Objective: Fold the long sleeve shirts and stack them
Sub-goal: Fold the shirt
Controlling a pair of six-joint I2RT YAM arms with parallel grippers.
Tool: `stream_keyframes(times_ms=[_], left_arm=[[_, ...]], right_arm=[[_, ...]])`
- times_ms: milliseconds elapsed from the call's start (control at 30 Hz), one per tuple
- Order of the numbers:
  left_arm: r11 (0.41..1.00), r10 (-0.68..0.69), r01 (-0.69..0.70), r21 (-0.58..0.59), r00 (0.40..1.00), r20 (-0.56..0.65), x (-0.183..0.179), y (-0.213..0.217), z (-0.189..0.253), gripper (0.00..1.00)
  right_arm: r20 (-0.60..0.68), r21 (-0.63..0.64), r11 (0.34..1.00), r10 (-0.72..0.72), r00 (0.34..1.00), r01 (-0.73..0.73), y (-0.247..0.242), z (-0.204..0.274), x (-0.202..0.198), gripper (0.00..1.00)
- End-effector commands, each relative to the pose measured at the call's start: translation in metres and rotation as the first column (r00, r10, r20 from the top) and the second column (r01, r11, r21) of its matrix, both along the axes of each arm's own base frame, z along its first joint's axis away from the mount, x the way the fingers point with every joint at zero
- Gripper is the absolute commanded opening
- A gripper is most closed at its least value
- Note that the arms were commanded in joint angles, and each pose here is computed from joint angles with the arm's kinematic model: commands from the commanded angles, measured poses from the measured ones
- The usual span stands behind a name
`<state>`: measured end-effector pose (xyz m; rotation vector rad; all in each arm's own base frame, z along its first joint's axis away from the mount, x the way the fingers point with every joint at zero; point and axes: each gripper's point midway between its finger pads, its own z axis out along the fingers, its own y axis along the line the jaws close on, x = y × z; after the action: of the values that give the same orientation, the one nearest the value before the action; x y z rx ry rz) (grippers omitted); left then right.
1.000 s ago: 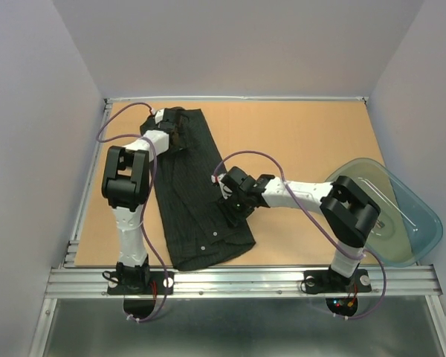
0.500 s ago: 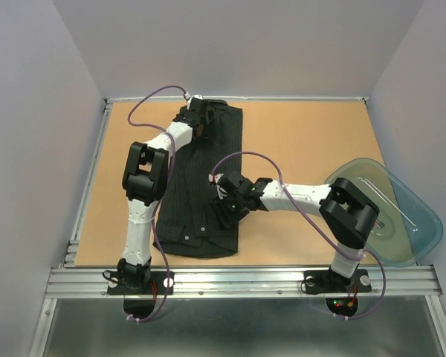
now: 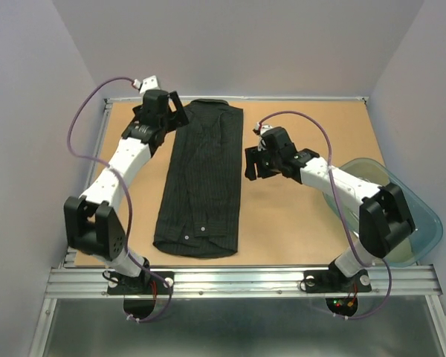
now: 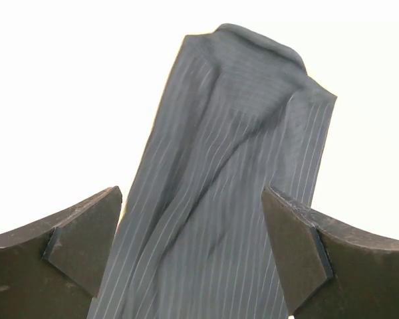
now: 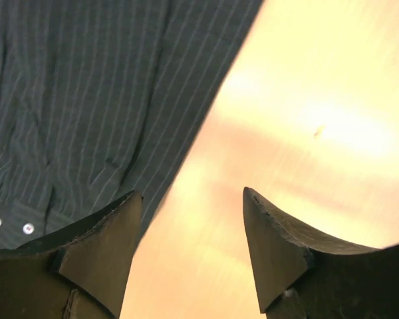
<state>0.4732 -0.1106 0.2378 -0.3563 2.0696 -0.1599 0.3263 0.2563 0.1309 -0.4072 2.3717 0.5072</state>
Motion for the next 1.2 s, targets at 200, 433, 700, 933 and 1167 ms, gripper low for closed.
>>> stream_keyframes(times_ms=[200, 433, 700, 933, 1167], left_arm=[[0.985, -0.066, 0.015, -0.173, 0.953, -0.295, -0.141, -0.001, -0.138, 0.99], [0.96, -0.126, 0.024, -0.28, 0.928, -0.351, -0.172, -0.017, -0.173, 0.99], [0.943, -0.16, 0.022, -0.332, 0.904, -0.396, -0.183, -0.032, -0.194, 0.99], [0.924, -0.231, 0.064, -0.378, 0.879, -0.416, -0.192, -0.067, -0.203, 0.99], [0.903, -0.278, 0.094, -0.419, 0.871, -0.404, -0.191, -0.095, -0.193, 0.99]], right_arm=[[0.113, 0.083, 0.996, 0.024, 0.993, -0.033, 0.03, 0.031, 0.08, 0.58], [0.108, 0.126, 0.989, 0.059, 0.992, -0.073, 0.064, 0.009, 0.115, 0.33], [0.043, 0.074, 0.996, 0.045, 0.998, -0.048, 0.068, -0.048, 0.13, 0.2], [0.011, -0.002, 1.0, -0.025, 1.0, 0.025, 0.043, -0.09, 0.148, 0.15], [0.048, -0.033, 0.993, -0.116, 0.992, 0.118, -0.004, -0.092, 0.188, 0.15]])
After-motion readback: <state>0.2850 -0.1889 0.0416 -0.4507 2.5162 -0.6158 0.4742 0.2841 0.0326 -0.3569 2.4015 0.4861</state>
